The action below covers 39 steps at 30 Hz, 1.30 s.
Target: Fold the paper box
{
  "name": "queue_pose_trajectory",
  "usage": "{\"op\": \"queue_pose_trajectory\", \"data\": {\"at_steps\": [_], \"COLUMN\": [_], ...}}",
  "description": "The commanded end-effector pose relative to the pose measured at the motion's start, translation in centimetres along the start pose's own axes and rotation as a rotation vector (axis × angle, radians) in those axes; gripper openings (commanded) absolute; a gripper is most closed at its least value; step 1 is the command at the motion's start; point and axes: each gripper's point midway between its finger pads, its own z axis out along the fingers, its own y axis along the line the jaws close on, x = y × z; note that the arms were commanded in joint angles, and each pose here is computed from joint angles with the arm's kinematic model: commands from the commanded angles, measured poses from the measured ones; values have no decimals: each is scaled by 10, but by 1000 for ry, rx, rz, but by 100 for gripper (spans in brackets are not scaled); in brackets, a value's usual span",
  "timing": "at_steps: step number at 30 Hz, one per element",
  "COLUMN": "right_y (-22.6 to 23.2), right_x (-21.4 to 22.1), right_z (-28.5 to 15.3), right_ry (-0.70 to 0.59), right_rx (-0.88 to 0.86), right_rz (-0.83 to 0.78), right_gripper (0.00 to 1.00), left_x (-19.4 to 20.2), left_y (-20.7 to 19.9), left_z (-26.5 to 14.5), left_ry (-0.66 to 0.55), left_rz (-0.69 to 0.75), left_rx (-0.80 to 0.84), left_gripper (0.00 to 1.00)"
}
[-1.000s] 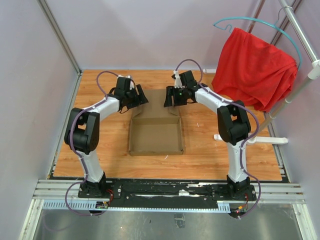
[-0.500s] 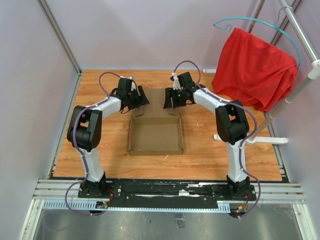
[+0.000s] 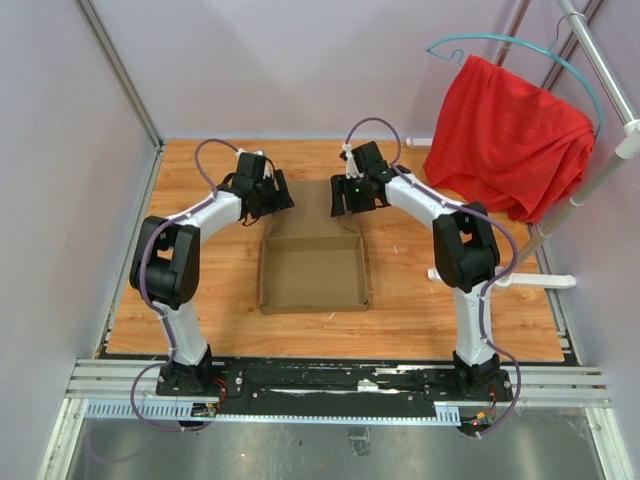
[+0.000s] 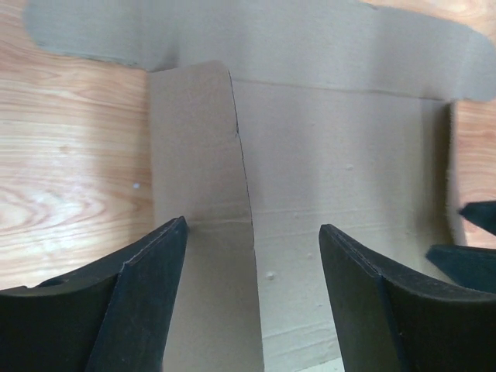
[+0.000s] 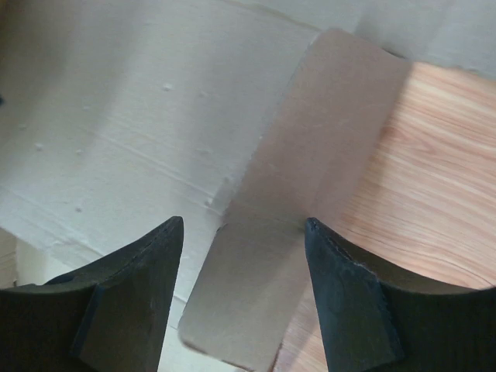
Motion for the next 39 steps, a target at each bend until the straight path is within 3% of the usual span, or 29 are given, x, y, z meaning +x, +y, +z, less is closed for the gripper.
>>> {"op": "queue_pose_trajectory", "data": {"at_steps": [1, 6, 17, 24, 31, 39], "right_y": [-22, -40, -51, -27, -26, -23], "right_x": [6, -4, -33, -47, -54, -60], "right_z": [-18, -25, -20, 1, 15, 13], "right_ry": [58, 57, 30, -31, -53, -72], "right_rx": [131, 173, 168, 11, -20, -27], "right_rz": [-18, -12, -17, -15, -9, -17], "right_gripper": [65, 65, 65, 65, 65, 65], "left_x": [-14, -30, -50, -60, -65, -61], "left_y": [21, 36, 38, 10, -14, -15], "left_z": [-15, -20, -2, 4, 16, 24], "left_ry": [-26, -70, -80, -122, -126, -114], "left_rz": [55, 73, 88, 90, 112, 113], "left_rx": [-160, -264, -297, -148, -27, -7], "left_gripper": [76, 77, 77, 77, 75, 75]}}
